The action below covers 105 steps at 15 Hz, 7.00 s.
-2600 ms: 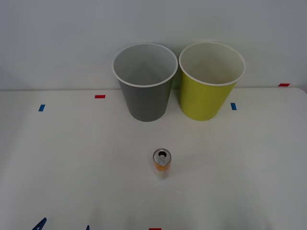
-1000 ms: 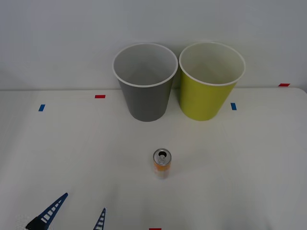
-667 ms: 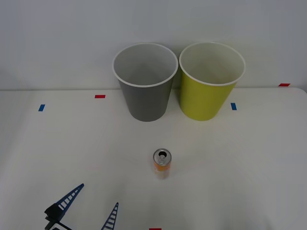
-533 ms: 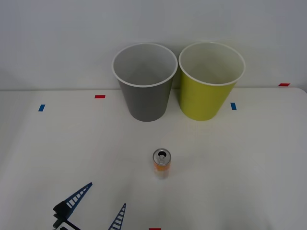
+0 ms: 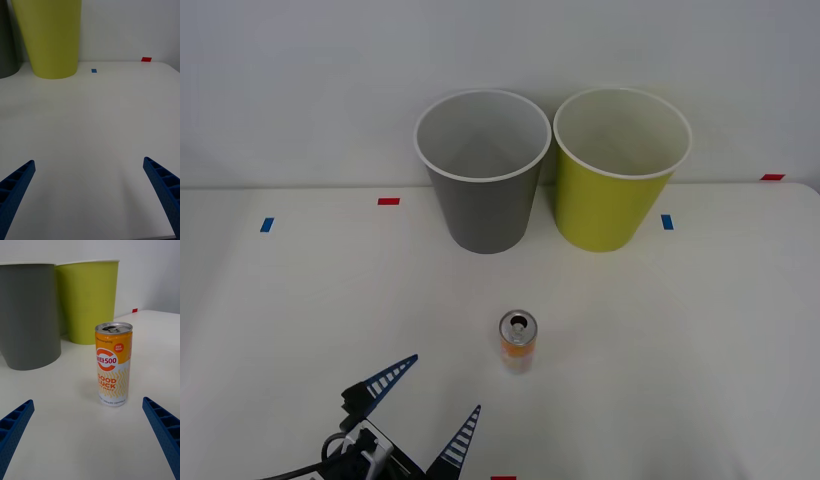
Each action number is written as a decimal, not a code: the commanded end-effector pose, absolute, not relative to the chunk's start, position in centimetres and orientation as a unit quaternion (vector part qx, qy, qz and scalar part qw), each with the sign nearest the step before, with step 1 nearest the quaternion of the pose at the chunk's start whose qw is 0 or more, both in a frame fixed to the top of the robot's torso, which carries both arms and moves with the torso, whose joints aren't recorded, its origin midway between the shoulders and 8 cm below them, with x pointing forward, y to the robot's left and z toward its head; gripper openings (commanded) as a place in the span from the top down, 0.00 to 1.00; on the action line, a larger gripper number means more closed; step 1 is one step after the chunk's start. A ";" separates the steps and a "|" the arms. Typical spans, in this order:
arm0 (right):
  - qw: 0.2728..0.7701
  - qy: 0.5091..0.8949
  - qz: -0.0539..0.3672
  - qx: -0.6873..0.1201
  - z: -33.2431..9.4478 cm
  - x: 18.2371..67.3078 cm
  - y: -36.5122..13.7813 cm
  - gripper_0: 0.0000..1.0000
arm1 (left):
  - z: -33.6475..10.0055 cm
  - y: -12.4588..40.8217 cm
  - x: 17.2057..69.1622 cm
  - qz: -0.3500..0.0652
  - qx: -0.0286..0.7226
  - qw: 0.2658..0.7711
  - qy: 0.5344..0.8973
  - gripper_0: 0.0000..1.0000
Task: Put cans in the gray bin and PET bottles in the light green bin.
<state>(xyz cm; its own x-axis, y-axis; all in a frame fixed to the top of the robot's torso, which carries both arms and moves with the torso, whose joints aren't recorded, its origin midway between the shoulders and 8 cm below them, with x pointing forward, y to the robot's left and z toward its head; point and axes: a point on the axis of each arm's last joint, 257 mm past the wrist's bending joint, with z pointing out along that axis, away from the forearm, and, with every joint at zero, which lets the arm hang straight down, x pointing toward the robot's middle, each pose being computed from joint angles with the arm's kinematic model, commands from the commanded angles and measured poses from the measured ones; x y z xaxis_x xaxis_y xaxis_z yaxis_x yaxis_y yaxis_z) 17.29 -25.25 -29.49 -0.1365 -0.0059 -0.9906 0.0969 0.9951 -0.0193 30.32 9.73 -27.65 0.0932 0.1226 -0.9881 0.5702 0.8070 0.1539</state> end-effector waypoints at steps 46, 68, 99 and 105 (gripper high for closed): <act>0.656 0.753 -0.039 0.030 -29.5 17.3 -25.3 0.00 | -26.6 -1.6 37.8 -0.205 0.297 0.661 0.658 0.96; 0.656 0.753 -0.039 0.030 -29.5 17.3 -25.3 0.00 | -4.3 8.7 41.4 -0.137 0.283 0.599 0.736 0.99; 0.656 0.753 -0.039 0.030 -29.5 17.3 -25.3 0.00 | 5.8 1.6 59.3 -0.199 0.227 0.682 0.666 1.00; 0.656 0.753 -0.039 0.030 -29.5 17.3 -25.3 0.00 | 4.9 2.9 61.2 -0.182 0.210 0.691 0.668 1.00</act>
<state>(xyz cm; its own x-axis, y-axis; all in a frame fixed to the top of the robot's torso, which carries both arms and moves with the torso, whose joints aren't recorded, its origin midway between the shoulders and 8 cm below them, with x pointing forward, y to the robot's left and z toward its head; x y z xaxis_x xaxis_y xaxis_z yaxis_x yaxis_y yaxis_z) 17.29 -25.25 -29.50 -0.1367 -0.0059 -0.9906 0.0968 0.9951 -0.0193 61.08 2.78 4.97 0.0424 0.0295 -0.9987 0.5349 0.8436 0.0476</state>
